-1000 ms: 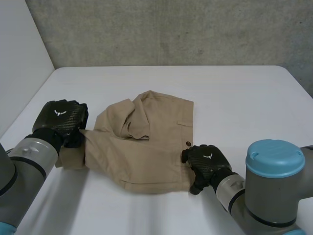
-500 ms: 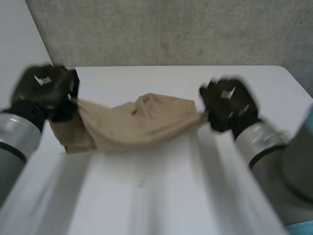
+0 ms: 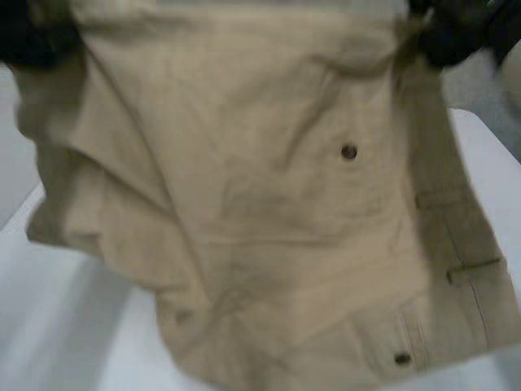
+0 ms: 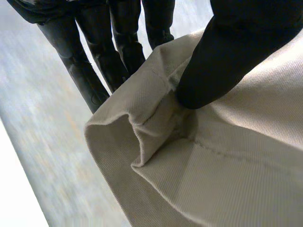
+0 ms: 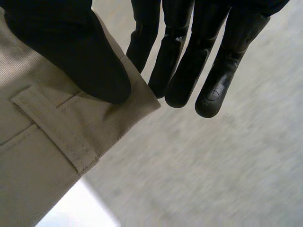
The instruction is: Fold the shorts.
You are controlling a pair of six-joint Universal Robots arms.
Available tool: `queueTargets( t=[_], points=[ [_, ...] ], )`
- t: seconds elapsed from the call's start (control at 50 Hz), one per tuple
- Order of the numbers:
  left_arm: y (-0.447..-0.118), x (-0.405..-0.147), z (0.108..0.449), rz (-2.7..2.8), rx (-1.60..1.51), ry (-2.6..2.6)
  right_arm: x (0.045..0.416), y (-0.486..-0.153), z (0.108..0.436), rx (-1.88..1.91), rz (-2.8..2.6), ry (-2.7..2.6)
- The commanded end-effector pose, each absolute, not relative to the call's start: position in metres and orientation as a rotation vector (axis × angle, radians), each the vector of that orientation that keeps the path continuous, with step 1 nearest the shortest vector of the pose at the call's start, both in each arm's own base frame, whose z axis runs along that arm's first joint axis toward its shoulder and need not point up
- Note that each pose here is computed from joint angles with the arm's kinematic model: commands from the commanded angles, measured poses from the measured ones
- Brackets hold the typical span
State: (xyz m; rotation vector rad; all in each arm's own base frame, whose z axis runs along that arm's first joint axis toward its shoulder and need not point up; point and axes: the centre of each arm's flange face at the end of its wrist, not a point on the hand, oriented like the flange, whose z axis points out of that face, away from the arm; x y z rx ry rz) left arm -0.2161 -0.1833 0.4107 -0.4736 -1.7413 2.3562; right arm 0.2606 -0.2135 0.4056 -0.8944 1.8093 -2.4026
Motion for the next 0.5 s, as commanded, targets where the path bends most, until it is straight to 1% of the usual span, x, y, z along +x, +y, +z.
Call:
queueTargets(
  t=[0.02, 0.04, 0.08, 0.1, 0.12, 0.14, 0.16, 0.2, 0.22, 0.24, 0.26, 0.28, 0.3, 0.32, 0.34, 0.36, 0.38, 0.4, 0.42, 0.46, 0.48, 0.5],
  points=[
    [-0.236, -0.238, 0.309, 2.045, -0.593, -2.118, 0.275, -0.245, 0.329, -1.007, -2.162, 2.050],
    [-0.247, -0.240, 0.293, 2.003, -0.599, -2.169, 0.278, -0.253, 0.316, -1.017, -2.128, 2.080],
    [-0.257, -0.243, 0.284, 1.983, -0.604, -2.192, 0.284, -0.262, 0.305, -1.011, -2.122, 2.083],
    [-0.267, -0.246, 0.282, 1.992, -0.597, -2.186, 0.286, -0.266, 0.302, -0.998, -2.134, 2.073],
    [-0.272, -0.248, 0.285, 2.011, -0.591, -2.170, 0.291, -0.276, 0.307, -0.950, -2.203, 2.008],
    [-0.277, -0.249, 0.289, 2.034, -0.584, -2.148, 0.291, -0.276, 0.307, -0.950, -2.204, 2.008],
    [-0.288, -0.253, 0.306, 2.107, -0.558, -2.077, 0.293, -0.280, 0.312, -0.929, -2.240, 1.975],
    [-0.294, -0.255, 0.333, 2.207, -0.525, -1.969, 0.296, -0.290, 0.346, -0.812, -2.419, 1.818],
    [-0.297, -0.256, 0.360, 2.302, -0.486, -1.852, 0.296, -0.290, 0.347, -0.811, -2.420, 1.817],
    [-0.299, -0.257, 0.374, 2.352, -0.464, -1.786, 0.296, -0.291, 0.359, -0.774, -2.470, 1.771],
    [-0.299, -0.257, 0.387, 2.397, -0.442, -1.723, 0.294, -0.293, 0.381, -0.696, -2.556, 1.687],
    [-0.299, -0.257, 0.400, 2.441, -0.424, -1.656, 0.293, -0.293, 0.393, -0.648, -2.600, 1.639],
    [-0.295, -0.256, 0.426, 2.526, -0.383, -1.519, 0.292, -0.292, 0.405, -0.604, -2.639, 1.589],
    [-0.292, -0.254, 0.440, 2.569, -0.357, -1.450, 0.289, -0.288, 0.428, -0.521, -2.704, 1.486],
    [-0.287, -0.252, 0.453, 2.609, -0.332, -1.377, 0.289, -0.288, 0.428, -0.521, -2.705, 1.485],
    [-0.282, -0.249, 0.466, 2.645, -0.308, -1.311, 0.283, -0.275, 0.460, -0.425, -2.779, 1.340],
    [-0.269, -0.243, 0.485, 2.694, -0.270, -1.210, 0.280, -0.271, 0.468, -0.406, -2.797, 1.304],
    [-0.263, -0.240, 0.493, 2.714, -0.253, -1.169, 0.280, -0.271, 0.468, -0.406, -2.797, 1.303],
    [-0.256, -0.238, 0.497, 2.721, -0.245, -1.143, 0.277, -0.263, 0.476, -0.403, -2.805, 1.287],
    [-0.253, -0.238, 0.496, 2.714, -0.247, -1.150, 0.278, -0.262, 0.471, -0.431, -2.783, 1.323],
    [-0.251, -0.239, 0.483, 2.685, -0.269, -1.208, 0.279, -0.263, 0.462, -0.466, -2.754, 1.380],
    [-0.253, -0.241, 0.472, 2.664, -0.285, -1.251, 0.279, -0.263, 0.462, -0.467, -2.753, 1.381]
  ],
)
